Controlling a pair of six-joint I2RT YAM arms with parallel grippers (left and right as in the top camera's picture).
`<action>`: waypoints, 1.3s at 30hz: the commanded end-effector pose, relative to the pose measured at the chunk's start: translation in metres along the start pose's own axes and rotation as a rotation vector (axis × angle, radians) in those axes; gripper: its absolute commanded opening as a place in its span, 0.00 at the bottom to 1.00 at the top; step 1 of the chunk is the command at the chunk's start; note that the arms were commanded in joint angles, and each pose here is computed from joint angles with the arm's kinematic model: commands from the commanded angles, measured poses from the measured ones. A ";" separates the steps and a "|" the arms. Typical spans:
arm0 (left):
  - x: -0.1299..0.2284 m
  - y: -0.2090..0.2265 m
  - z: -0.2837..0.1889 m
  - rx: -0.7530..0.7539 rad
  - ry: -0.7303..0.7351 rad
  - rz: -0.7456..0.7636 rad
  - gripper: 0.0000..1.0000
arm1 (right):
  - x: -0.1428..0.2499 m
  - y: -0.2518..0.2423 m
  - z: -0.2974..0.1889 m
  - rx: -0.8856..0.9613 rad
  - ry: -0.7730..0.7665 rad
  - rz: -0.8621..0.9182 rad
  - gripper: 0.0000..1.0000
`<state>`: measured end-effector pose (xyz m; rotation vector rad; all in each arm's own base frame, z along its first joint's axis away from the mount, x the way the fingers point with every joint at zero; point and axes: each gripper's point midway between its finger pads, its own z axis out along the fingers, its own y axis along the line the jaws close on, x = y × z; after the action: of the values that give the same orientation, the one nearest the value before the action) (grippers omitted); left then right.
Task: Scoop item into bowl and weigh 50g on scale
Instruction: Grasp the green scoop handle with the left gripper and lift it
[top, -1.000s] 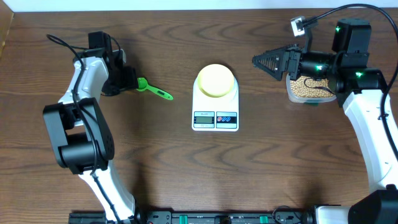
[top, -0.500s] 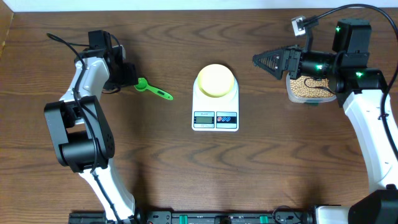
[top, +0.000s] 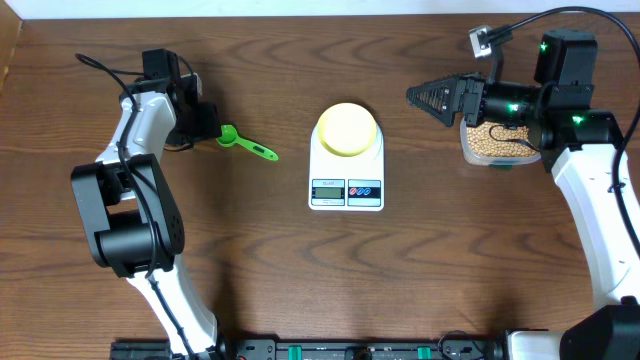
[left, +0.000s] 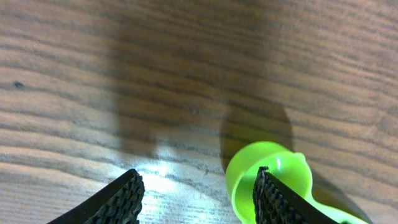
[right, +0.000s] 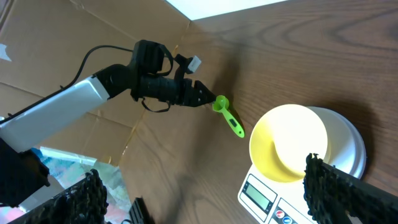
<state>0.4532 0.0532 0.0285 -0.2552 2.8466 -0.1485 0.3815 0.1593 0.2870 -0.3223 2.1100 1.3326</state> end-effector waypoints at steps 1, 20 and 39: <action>0.011 0.003 0.006 -0.007 0.042 0.007 0.60 | -0.003 0.009 -0.001 -0.007 -0.007 -0.019 0.99; 0.026 0.006 0.032 -0.008 0.090 0.001 0.35 | -0.003 0.009 -0.001 -0.004 -0.008 -0.001 0.99; 0.010 -0.030 -0.014 0.173 0.041 -0.070 0.07 | -0.008 -0.009 -0.002 0.096 -0.039 0.053 0.99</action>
<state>0.4389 0.0353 0.0037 -0.2879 2.9129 -0.2968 0.3895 0.1534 0.2810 -0.2475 2.1452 1.2780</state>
